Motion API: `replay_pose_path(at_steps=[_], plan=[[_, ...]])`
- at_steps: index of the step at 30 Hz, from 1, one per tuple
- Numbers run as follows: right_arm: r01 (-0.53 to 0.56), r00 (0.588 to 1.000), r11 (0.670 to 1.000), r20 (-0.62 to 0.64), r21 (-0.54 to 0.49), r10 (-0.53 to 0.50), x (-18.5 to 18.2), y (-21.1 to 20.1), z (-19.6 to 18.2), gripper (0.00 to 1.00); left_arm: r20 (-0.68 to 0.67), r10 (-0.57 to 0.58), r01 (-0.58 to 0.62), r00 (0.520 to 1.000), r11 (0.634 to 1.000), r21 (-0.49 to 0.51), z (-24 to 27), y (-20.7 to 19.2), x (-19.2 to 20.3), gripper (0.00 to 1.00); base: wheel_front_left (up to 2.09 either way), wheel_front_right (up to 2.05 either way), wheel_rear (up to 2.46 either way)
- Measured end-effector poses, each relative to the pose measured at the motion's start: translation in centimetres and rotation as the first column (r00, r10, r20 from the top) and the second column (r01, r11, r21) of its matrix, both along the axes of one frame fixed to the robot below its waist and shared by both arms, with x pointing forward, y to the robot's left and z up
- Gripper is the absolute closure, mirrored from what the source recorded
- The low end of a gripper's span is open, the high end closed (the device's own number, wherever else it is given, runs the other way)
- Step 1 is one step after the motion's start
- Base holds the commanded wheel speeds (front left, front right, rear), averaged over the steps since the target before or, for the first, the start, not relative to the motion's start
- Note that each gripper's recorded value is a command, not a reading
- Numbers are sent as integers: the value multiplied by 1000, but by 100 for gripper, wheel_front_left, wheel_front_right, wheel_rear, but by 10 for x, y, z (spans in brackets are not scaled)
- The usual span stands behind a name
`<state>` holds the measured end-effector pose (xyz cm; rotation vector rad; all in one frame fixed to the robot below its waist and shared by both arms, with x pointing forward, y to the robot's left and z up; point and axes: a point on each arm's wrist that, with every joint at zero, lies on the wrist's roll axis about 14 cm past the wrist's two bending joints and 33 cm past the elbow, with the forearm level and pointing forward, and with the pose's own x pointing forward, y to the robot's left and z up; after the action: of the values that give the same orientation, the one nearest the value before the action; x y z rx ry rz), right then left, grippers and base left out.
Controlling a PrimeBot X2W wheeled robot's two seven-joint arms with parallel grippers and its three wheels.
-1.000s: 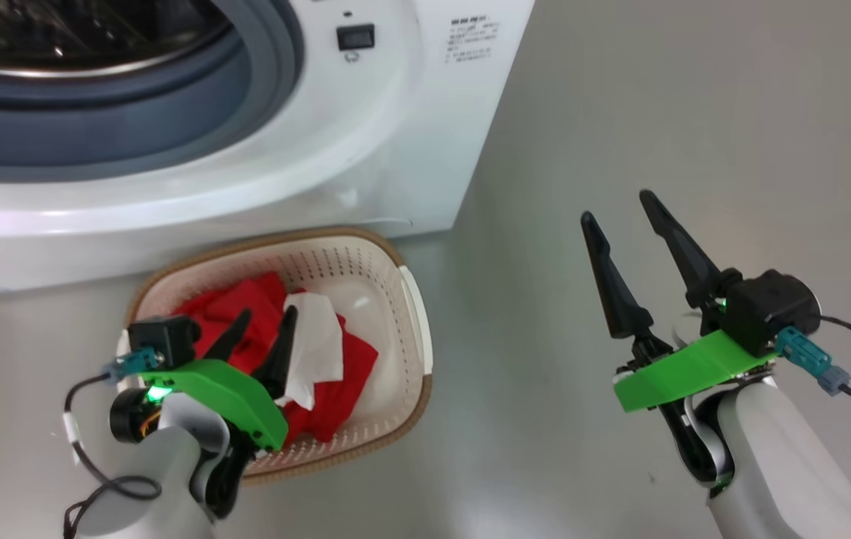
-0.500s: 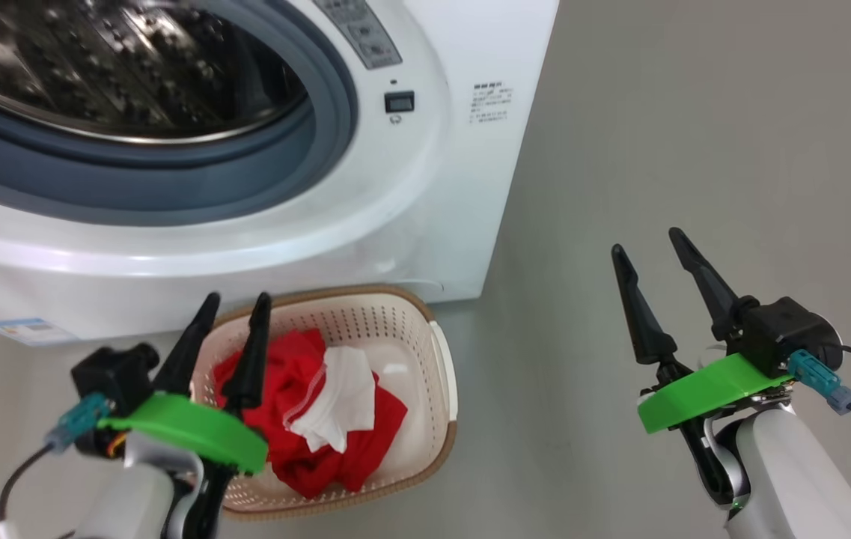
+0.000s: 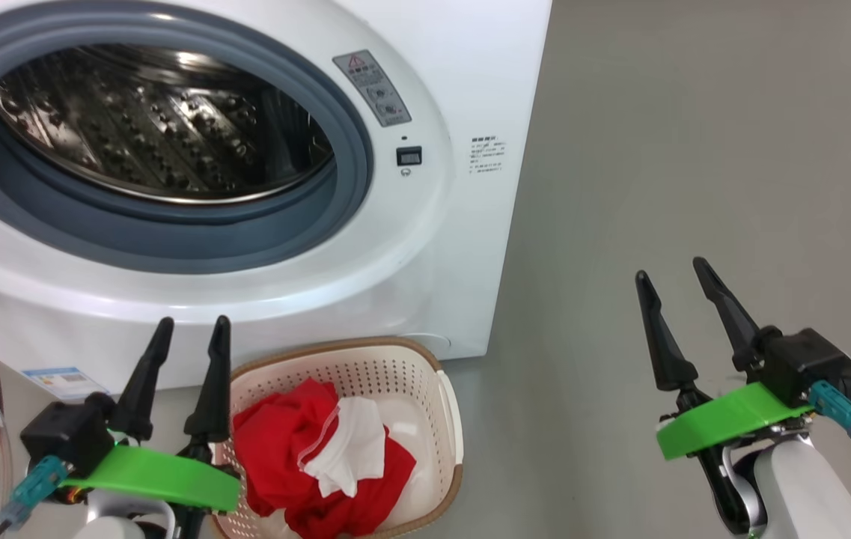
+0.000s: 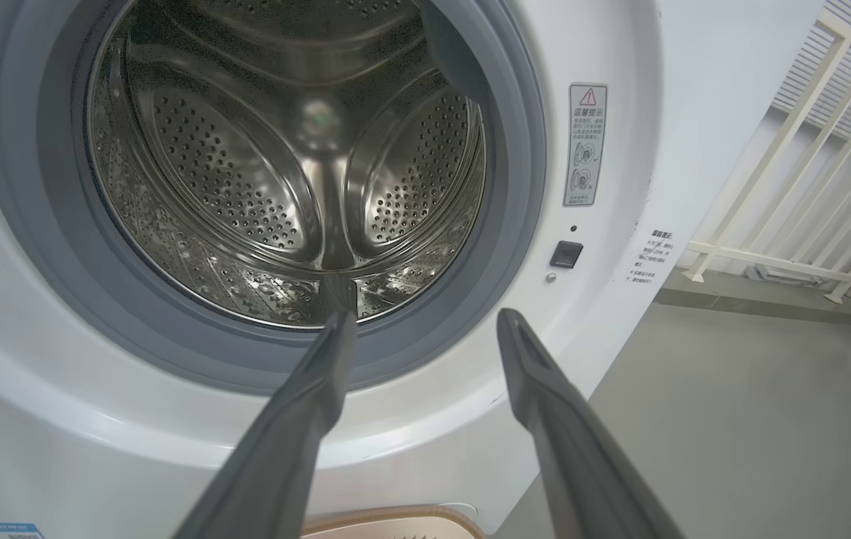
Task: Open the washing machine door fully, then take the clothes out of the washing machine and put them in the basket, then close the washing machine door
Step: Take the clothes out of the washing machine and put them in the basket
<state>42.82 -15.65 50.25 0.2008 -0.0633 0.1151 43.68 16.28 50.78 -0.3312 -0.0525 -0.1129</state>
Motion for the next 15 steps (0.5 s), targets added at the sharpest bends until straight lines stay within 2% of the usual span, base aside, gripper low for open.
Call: replay_pose_path(at_steps=[15], plan=[[59,995,998,77,-7,-58,-42,-19,25,0,47,52,-54,998,998,42,17,16,-34,0,0,0,0]])
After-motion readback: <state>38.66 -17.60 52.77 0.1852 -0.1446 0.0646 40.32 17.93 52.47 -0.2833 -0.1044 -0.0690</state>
